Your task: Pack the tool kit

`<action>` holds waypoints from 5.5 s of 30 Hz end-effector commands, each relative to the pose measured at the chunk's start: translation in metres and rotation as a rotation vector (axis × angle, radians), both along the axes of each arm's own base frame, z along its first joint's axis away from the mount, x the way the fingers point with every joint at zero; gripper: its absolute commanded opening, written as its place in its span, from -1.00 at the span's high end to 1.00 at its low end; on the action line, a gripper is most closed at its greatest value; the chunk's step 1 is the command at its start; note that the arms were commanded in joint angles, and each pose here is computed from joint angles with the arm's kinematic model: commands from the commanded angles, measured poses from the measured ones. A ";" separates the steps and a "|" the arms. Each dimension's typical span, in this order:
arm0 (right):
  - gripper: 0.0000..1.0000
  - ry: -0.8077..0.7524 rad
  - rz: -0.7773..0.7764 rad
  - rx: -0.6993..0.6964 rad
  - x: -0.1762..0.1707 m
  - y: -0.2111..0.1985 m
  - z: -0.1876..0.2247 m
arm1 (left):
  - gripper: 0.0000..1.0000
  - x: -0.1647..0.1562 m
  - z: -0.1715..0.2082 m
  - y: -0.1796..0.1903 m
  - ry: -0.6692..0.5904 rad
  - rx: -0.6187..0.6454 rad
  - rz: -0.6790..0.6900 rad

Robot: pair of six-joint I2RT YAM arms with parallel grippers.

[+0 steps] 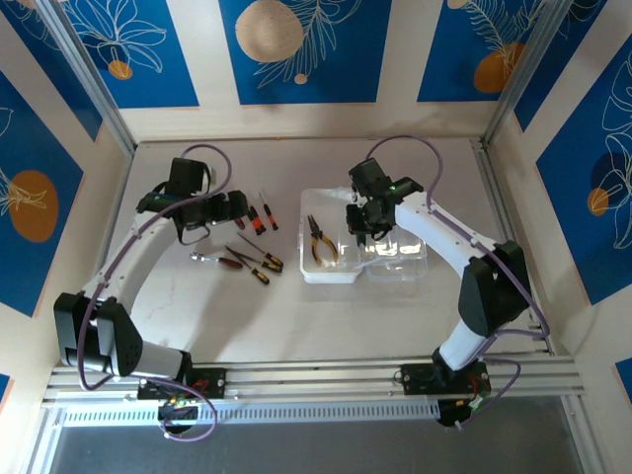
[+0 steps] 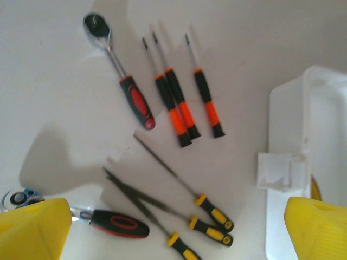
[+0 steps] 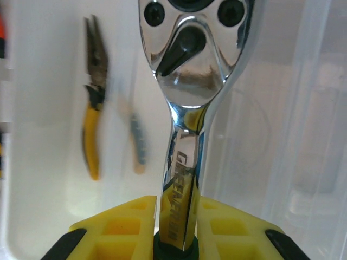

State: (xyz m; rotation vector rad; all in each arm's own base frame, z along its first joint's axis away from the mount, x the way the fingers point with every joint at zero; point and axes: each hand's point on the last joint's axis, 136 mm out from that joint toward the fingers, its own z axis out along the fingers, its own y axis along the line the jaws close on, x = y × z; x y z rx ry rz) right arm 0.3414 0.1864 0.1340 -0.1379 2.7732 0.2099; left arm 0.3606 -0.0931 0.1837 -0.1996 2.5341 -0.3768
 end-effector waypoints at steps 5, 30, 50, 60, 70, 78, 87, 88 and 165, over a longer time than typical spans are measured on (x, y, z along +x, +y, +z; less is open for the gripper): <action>0.95 -0.028 -0.026 -0.096 0.013 -0.003 -0.001 | -0.99 -0.007 -0.003 0.001 0.000 -0.004 -0.008; 0.05 -0.041 0.002 -0.143 0.017 0.007 0.006 | -0.99 -0.018 -0.031 0.006 0.084 0.030 -0.012; -0.98 -0.158 0.269 0.040 -0.010 0.072 0.054 | -0.85 -0.042 -0.099 0.011 0.267 -0.003 0.056; -0.99 -0.126 0.277 0.048 -0.012 0.075 0.040 | -0.55 -0.083 -0.125 -0.018 0.356 0.001 0.003; -0.99 -0.120 0.287 0.053 -0.015 0.074 0.035 | -0.49 -0.084 -0.145 -0.050 0.390 0.001 -0.042; -0.99 -0.110 0.273 0.056 -0.017 0.065 0.029 | -0.37 -0.077 -0.162 -0.062 0.416 0.018 -0.059; -0.98 -0.106 0.264 0.061 -0.017 0.058 0.027 | -0.13 -0.073 -0.175 -0.068 0.440 0.025 -0.069; -0.98 -0.105 0.263 0.059 -0.017 0.057 0.026 | -0.09 -0.072 -0.175 -0.068 0.441 0.023 -0.069; 0.06 -0.221 0.274 0.827 0.000 0.077 0.139 | 1.00 -0.080 0.099 -0.255 -0.120 -0.634 -0.742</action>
